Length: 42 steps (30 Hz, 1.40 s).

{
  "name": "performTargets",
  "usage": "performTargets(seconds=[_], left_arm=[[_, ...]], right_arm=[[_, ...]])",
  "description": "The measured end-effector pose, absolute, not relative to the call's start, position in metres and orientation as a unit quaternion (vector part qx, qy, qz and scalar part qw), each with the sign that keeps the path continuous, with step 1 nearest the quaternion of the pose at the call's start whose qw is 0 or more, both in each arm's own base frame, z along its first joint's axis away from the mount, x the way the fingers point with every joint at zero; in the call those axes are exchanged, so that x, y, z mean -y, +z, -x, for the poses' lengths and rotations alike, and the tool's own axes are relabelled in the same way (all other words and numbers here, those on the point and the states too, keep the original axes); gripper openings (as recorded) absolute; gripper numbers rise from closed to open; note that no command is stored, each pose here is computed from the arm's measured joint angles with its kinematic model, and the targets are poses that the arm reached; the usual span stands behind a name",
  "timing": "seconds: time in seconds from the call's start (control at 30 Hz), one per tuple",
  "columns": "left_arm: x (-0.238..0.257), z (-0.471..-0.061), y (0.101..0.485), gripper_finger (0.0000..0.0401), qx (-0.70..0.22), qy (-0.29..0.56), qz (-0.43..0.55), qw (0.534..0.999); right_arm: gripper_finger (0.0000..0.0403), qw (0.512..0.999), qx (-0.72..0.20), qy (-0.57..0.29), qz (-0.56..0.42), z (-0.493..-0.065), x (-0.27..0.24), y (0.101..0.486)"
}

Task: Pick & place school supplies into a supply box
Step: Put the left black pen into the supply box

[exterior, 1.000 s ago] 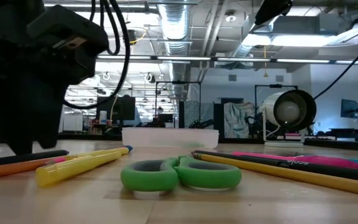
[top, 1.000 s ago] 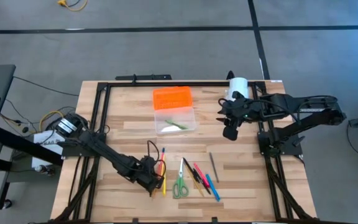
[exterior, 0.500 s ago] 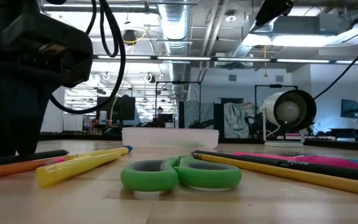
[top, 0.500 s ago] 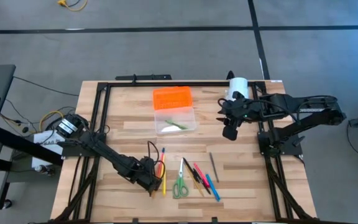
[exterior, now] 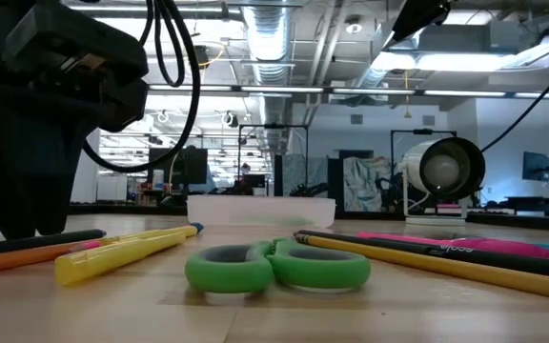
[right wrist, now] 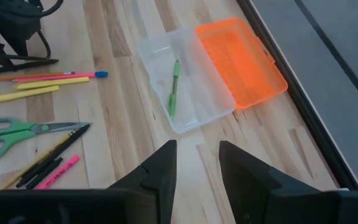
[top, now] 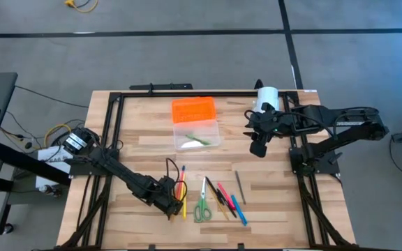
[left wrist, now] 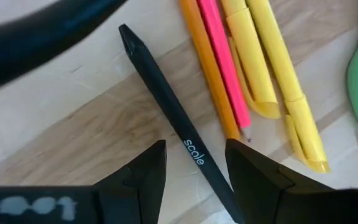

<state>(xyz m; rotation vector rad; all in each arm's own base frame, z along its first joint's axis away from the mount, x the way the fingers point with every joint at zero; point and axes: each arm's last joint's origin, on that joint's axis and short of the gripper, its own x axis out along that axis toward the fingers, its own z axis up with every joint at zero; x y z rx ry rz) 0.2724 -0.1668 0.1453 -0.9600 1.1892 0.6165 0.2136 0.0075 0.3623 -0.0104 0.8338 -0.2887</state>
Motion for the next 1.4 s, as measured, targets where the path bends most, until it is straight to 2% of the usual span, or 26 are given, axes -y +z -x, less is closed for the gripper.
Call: performTargets(seconds=[0.5, 1.2, 1.4], left_arm=[[0.169, -0.267, 0.132, 0.0151, -0.556, 0.307, 0.407, 0.657], [0.166, -0.260, 0.129, 0.0052, -0.605, 0.285, 0.346, 0.658], [0.168, -0.264, 0.129, 0.0046, -0.607, 0.229, 0.300, 0.700]], right_arm=[[0.0115, 0.905, -0.402, -0.139, 0.001, -0.214, -0.011, 0.362], [0.0115, 0.906, -0.400, -0.140, 0.000, -0.214, -0.010, 0.363], [0.0115, 0.906, -0.400, -0.140, 0.000, -0.214, -0.010, 0.363]])
